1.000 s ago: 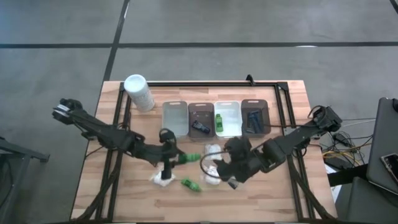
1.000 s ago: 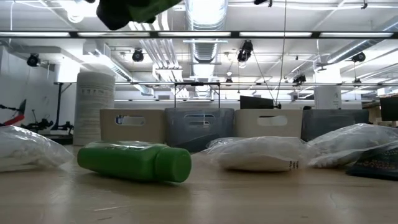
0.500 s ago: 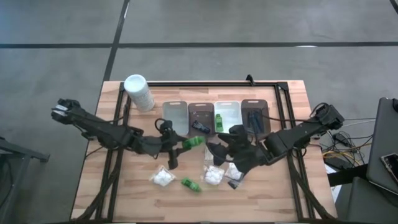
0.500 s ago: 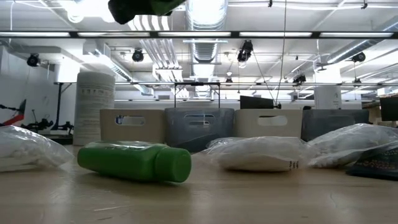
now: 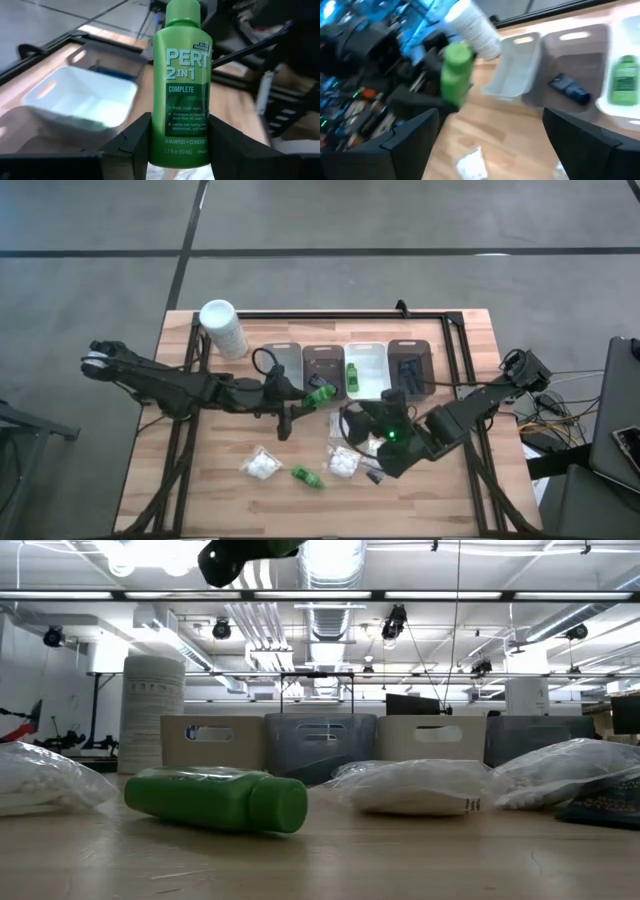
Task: Pick & Place Travel size toiletries
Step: Put the left green shampoo into the white bin
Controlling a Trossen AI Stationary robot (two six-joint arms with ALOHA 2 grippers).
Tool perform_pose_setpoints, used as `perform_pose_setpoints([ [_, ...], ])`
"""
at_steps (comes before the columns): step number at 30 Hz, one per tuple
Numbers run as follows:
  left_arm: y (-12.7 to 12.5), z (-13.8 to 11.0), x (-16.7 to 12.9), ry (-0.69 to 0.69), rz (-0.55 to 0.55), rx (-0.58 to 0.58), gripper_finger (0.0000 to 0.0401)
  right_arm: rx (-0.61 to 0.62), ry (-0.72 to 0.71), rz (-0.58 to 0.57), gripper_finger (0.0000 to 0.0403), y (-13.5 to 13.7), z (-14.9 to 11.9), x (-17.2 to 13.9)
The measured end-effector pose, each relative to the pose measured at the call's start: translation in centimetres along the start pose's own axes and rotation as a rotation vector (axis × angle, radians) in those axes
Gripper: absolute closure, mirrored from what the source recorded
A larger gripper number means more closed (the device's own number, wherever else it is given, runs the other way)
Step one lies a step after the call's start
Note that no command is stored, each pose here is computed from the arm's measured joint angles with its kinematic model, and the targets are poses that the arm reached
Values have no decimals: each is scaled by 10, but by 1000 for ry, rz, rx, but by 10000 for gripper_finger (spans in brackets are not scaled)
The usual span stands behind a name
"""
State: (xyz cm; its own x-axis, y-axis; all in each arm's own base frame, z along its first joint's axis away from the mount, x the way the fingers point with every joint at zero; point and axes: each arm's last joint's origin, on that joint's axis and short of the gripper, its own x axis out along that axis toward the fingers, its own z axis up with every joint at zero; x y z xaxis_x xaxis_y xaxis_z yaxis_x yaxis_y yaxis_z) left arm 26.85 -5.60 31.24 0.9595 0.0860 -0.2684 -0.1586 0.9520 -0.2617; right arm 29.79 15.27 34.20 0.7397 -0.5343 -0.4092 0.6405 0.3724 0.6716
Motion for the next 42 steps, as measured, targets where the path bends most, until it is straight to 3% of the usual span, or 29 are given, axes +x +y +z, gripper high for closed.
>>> perform_pose_setpoints([
  [4, -3, 4, 0, -32, -59, -28, 245, -27, -10, 66, 41, 12, 5, 5],
  [12, -4, 4, 3, -41, -61, -55, 247, -56, 13, 136, 39, 24, 18, 20],
  [22, -7, -1, 19, -66, -63, -84, 247, -47, 40, 125, 39, 23, 19, 33],
  [31, -8, -1, 24, -108, -54, -91, 247, -26, 49, 40, 40, 12, 20, 39],
  [42, -9, -5, 33, -92, -46, -52, 247, -7, 63, 13, 109, 8, 29, 52],
])
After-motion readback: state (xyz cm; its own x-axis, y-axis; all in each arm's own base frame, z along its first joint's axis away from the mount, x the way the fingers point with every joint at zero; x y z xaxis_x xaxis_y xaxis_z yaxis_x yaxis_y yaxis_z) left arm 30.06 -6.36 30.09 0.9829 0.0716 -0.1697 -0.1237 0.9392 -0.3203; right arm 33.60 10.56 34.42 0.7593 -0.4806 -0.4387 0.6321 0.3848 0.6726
